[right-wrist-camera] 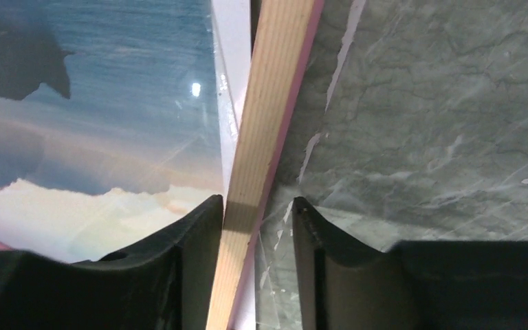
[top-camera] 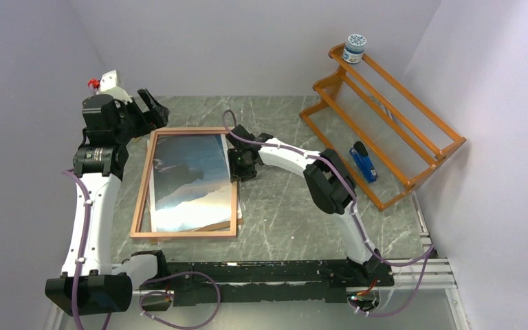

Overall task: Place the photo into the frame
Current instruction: Move the photo frame to the center of the board.

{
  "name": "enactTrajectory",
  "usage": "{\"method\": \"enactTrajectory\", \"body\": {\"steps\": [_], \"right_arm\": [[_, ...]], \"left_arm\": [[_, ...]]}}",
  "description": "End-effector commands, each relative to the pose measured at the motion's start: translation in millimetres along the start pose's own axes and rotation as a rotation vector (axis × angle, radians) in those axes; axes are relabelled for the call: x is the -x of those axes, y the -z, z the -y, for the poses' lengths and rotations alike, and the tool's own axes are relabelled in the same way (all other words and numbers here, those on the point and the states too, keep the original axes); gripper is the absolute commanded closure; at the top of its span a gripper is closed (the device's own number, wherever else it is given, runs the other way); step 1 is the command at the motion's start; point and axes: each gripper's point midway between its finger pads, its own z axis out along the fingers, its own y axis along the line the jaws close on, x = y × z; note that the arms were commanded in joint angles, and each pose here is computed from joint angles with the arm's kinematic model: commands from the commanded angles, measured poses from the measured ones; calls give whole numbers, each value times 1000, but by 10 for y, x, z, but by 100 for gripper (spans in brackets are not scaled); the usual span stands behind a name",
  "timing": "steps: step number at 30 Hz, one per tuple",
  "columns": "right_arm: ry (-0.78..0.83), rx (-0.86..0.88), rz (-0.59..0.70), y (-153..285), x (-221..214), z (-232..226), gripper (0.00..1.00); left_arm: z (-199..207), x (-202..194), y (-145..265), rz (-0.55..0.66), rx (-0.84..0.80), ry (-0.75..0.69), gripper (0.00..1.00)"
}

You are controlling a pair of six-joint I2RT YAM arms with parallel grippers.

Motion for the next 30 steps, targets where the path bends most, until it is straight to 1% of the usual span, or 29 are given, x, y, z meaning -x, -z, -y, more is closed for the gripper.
{"method": "enactTrajectory", "body": {"steps": [1, 2, 4, 5, 11, 16, 20, 23, 27, 30], "right_arm": [[-14, -110, 23, -20, 64, 84, 58], [-16, -134, 30, -14, 87, 110, 61], [-23, -159, 32, 15, 100, 139, 74], [-23, -158, 39, 44, 118, 129, 77], [-41, -80, 95, 337, 318, -84, 99], [-81, 0, 128, 658, 530, -137, 100], [-94, 32, 145, 860, 629, 37, 100], [-69, 62, 118, 933, 618, 274, 100], [53, 8, 89, 998, 526, 714, 100], [100, -7, 88, 1071, 471, 1025, 100]], "left_arm": [[-29, 46, 77, 39, 20, 13, 5], [-40, 47, 82, 42, 25, 13, 5], [-54, 44, 88, 43, 33, 12, 5], [-55, 43, 86, 43, 34, 10, 5], [-89, 33, 69, 40, 49, 11, 5], [-117, -2, 48, 31, 59, 16, 5], [-132, -29, 33, 24, 64, 18, 5], [-149, -72, 13, 15, 66, 16, 5], [-213, -150, -44, -1, 88, 23, 5], [-250, -219, -98, -16, 95, 31, 5]]}}
